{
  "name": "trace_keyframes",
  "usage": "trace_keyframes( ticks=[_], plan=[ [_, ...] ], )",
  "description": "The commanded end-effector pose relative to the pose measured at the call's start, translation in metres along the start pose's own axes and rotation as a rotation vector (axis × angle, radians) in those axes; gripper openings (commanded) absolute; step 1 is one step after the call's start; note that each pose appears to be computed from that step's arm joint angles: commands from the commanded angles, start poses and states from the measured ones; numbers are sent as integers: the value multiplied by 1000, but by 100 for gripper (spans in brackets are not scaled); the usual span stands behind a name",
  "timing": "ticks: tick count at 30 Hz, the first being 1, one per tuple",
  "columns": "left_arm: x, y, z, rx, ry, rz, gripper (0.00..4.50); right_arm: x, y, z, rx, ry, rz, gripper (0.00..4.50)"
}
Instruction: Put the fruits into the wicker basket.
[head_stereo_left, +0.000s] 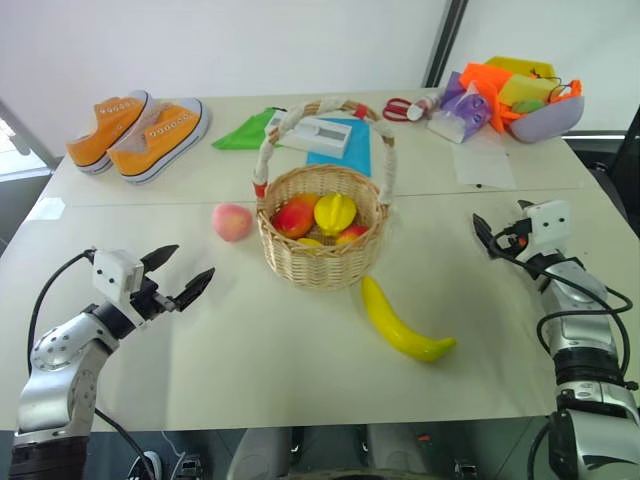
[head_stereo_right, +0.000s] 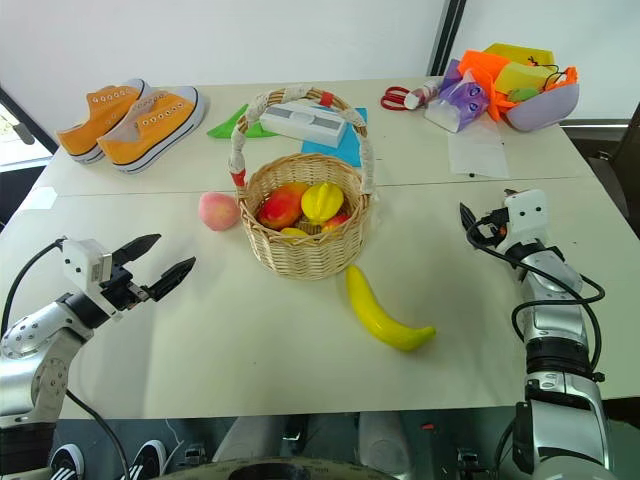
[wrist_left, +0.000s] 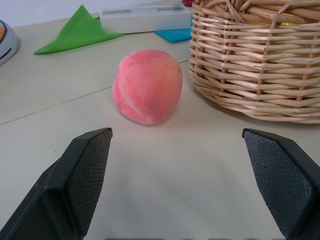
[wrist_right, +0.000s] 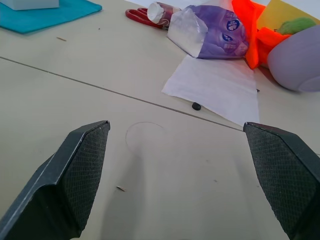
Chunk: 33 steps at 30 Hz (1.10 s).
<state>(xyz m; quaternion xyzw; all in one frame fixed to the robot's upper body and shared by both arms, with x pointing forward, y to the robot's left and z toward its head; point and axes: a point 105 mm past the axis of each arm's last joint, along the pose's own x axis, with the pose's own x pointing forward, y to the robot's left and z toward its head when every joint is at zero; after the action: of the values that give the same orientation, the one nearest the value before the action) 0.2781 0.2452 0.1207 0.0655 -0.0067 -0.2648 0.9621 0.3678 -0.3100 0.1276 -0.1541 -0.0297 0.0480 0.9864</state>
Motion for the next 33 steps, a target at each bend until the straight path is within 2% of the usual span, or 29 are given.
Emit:
trace_keyframes(
  ticks=[1,5,16,33],
  plan=[
    [3,2,9,57,-33,3,450,-1,-9,16,-25,-55,-27,446],
    [6,5,10,71,-24,3,450,-1,-9,16,-27,-56,-24,446],
    [9,-16,14,38,-100,-106,450,-2,-10,19,-31,-66,-15,446],
    [16,-12,15,27,-122,-80,450,-6,2,25,-28,-93,32,446]
  ],
)
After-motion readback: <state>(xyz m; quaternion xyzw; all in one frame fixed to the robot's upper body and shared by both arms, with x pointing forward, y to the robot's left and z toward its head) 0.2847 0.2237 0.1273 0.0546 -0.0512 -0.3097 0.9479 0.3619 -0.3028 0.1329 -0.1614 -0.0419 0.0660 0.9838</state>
